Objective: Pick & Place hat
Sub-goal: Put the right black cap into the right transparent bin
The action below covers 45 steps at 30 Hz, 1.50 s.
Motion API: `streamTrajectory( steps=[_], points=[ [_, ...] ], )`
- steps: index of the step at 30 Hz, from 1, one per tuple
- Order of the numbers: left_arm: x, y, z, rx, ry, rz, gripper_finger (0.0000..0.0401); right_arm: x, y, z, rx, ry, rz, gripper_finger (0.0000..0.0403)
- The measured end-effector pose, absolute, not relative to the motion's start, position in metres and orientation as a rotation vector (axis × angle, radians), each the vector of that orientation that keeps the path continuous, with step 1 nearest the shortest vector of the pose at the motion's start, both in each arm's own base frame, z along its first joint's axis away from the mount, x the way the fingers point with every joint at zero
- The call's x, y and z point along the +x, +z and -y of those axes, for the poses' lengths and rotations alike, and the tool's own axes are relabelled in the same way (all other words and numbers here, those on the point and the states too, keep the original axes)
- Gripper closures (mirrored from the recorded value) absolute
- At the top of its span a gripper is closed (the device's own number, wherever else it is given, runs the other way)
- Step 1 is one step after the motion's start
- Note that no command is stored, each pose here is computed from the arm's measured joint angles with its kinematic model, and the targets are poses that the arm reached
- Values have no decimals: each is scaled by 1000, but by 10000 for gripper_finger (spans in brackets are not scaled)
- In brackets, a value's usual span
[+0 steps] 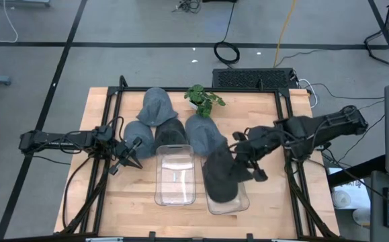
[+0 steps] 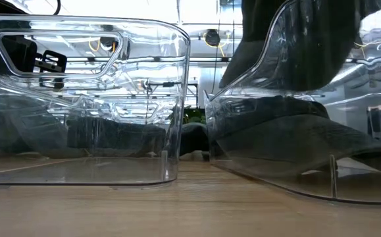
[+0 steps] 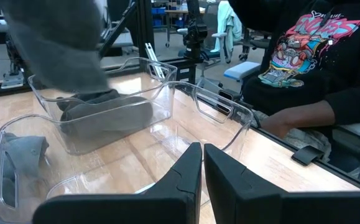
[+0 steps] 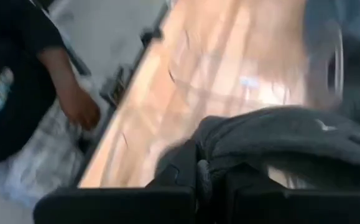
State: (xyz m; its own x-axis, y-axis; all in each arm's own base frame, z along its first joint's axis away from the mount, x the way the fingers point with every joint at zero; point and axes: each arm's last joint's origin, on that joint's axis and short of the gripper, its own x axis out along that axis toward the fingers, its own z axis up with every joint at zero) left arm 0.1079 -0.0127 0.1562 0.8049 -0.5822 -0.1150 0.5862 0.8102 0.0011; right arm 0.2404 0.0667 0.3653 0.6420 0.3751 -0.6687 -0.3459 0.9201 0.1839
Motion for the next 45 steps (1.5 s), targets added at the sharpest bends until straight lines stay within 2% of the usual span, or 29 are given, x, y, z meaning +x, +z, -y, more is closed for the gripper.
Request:
streamTrajectory(
  steps=[3, 5, 10, 13, 26, 36, 45],
  points=[
    [108, 156, 13, 37, -626, -111, 375, 247, 365, -68, 18, 455, -851, 395],
    [108, 156, 13, 37, -626, -113, 375, 252, 362, -73, 32, 572, -912, 395],
    [108, 156, 13, 37, -626, -112, 375, 267, 367, -89, 117, 852, -915, 395],
    [108, 156, 13, 37, -626, -112, 375, 272, 368, -96, 154, 937, -932, 395],
    [108, 156, 13, 37, -626, -111, 375, 298, 328, -101, 166, 925, -1110, 396],
    [108, 156, 13, 37, -626, -111, 375, 320, 301, -100, 83, 947, -1132, 396],
    [108, 156, 13, 37, -626, -111, 375, 328, 293, -85, -234, 601, -1172, 396]
  ],
)
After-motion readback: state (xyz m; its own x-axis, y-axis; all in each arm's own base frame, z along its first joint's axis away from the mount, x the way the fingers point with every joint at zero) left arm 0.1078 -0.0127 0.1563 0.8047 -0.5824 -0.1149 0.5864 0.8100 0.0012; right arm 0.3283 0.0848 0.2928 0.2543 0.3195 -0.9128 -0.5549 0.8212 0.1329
